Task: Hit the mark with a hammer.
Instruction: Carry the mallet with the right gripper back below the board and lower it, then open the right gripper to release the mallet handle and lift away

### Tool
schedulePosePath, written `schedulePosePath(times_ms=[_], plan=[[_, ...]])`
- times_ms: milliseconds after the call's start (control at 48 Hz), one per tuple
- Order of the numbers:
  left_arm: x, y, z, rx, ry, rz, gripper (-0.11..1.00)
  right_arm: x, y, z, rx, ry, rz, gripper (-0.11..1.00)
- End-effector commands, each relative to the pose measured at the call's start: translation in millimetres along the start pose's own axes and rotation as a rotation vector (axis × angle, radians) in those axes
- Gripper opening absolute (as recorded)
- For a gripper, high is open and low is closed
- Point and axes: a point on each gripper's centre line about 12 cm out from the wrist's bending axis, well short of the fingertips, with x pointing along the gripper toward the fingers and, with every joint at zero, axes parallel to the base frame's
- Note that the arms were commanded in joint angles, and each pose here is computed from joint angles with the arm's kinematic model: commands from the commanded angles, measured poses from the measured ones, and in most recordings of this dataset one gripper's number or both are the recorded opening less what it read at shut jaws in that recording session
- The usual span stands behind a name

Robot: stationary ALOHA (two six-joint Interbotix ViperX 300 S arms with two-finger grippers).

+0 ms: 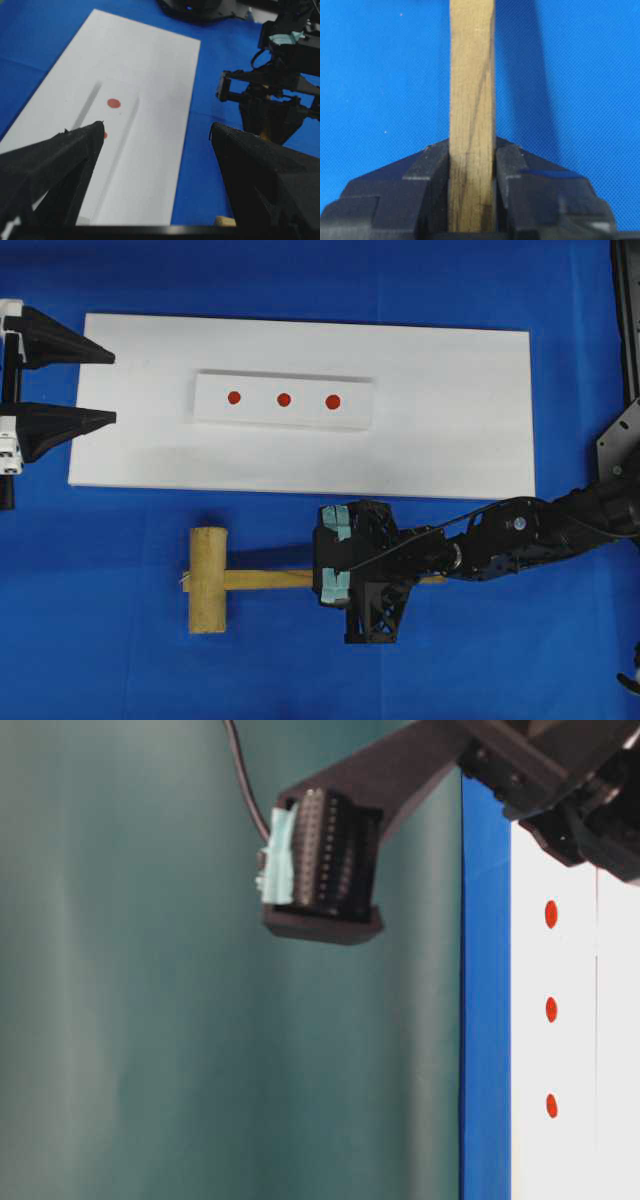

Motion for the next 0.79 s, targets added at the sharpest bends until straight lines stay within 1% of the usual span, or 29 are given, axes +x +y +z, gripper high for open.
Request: schedulePosePath(times_ms=[0,417,458,500,542,604,625,708,750,771], plan=[[0.6,-0.3,4.5,-0.001,-0.013,0.000,0.83,-5.4,7.4,10.8,-0.002,-0.030,0.022,0.07],[0.6,-0.3,4.5,-0.001,-0.013,0.000,0.83,-5.2,5.7,8.0,0.003,-0.023,0.017,0.08],[0.6,-0.3,4.5,-0.002,-0.013,0.000,0.83,-5.1,5.1,8.2,0.005,-0.023,0.016,0.10],[0.6,-0.3,4.5,-0.001,-0.013,0.000,0.83,-5.2,5.8,8.5,0.004,-0.024,0.016,0.17],[0.6,-0.3,4.5,-0.002,-0.013,0.000,0.83,-5.2,5.3,8.6,0.005,-0.025,0.012,0.28],[0.6,-0.3,4.5,-0.001,-0.013,0.000,0.83,-5.2,3.9,9.4,0.005,-0.028,-0.001,0.46],[0.6,-0.3,4.5,-0.001,-0.013,0.000,0.83,-5.2,2.9,8.9,0.005,-0.027,-0.008,0.55],[0.6,-0.6,4.5,0.000,-0.012,-0.001,0.83,-6.7,1.4,11.7,0.006,-0.037,-0.026,0.80],[0.6,-0.3,4.5,-0.001,-0.013,0.000,0.83,-7.7,1.2,12.6,0.006,-0.040,-0.029,0.89],[0.6,-0.3,4.5,-0.001,-0.013,0.000,0.83,-8.7,1.5,14.0,0.006,-0.044,-0.028,0.90]])
